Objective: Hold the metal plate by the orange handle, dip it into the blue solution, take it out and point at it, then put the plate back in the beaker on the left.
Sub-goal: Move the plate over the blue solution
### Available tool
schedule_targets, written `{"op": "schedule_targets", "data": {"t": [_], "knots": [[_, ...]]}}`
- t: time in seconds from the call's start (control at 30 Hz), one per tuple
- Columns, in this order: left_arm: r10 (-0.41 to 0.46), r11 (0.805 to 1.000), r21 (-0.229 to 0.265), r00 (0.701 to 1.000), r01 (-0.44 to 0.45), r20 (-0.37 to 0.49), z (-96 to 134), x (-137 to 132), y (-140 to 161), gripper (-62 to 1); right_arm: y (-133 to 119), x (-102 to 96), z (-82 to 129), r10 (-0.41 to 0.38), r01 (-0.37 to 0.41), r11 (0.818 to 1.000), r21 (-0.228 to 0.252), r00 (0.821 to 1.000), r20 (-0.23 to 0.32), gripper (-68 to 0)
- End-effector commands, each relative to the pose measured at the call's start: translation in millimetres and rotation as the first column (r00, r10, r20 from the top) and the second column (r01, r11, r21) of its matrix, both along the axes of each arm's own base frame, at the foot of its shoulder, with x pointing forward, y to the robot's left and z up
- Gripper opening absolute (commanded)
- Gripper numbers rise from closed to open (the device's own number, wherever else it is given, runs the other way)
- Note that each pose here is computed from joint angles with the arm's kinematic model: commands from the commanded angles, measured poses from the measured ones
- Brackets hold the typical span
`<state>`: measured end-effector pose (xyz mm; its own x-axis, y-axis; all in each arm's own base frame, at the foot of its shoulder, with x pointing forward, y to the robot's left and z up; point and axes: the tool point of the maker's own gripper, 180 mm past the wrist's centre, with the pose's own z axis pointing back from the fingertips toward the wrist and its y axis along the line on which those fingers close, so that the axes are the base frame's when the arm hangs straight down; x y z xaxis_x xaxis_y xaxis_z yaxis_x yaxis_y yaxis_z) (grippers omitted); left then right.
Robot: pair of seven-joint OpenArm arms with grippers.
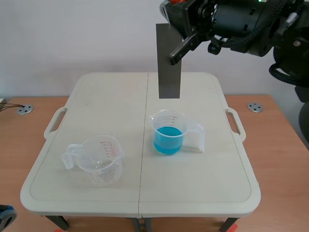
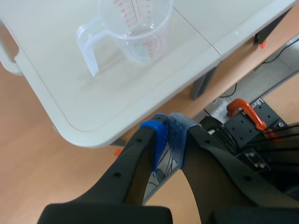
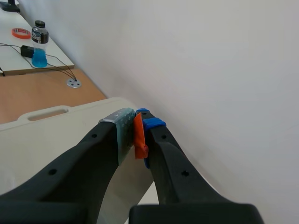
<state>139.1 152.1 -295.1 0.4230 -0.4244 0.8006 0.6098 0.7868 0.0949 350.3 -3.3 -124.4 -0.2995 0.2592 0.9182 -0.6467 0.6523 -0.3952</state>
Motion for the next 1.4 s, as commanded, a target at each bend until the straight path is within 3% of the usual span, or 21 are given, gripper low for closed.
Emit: {"op": "schedule_targets", "data": {"t": [0.0, 0.4, 0.6, 0.87, 1.17, 1.37], "knots": [[-0.001, 1.000, -0.018, 1.000, 0.001, 0.022, 5, 4, -3, -59.4, 1, -1.8, 16, 0.020, -0.021, 1.000, 0.009, 0.999, 0.046, -66.2], [-0.007, 1.000, -0.024, 0.985, 0.011, 0.172, 30, 47, -5, -59.4, -6, 1.4, 9, -0.003, 0.003, 1.000, -0.006, 1.000, 0.022, -66.2], [-0.051, 0.998, -0.013, 0.964, 0.057, 0.263, 48, 78, -16, -59.4, -6, 0.5, 5, -0.004, 0.004, 1.000, -0.009, 1.000, 0.013, -66.2], [-0.040, 0.999, -0.008, 0.936, 0.046, 0.350, 58, 127, -15, -59.4, -6, 0.5, 6, -0.004, 0.004, 1.000, -0.009, 1.000, 0.014, -66.2], [-0.067, 0.996, -0.027, 0.924, 0.084, 0.375, 53, 178, -22, -59.4, -10, 2.0, 7, -0.015, 0.015, 1.000, -0.004, 1.000, 0.019, -66.2], [-0.122, 0.989, -0.035, 0.926, 0.144, 0.358, 45, 199, -36, -59.4, -14, 3.5, 9, -0.026, 0.026, 1.000, 0.001, 0.999, 0.024, -66.2]]}}
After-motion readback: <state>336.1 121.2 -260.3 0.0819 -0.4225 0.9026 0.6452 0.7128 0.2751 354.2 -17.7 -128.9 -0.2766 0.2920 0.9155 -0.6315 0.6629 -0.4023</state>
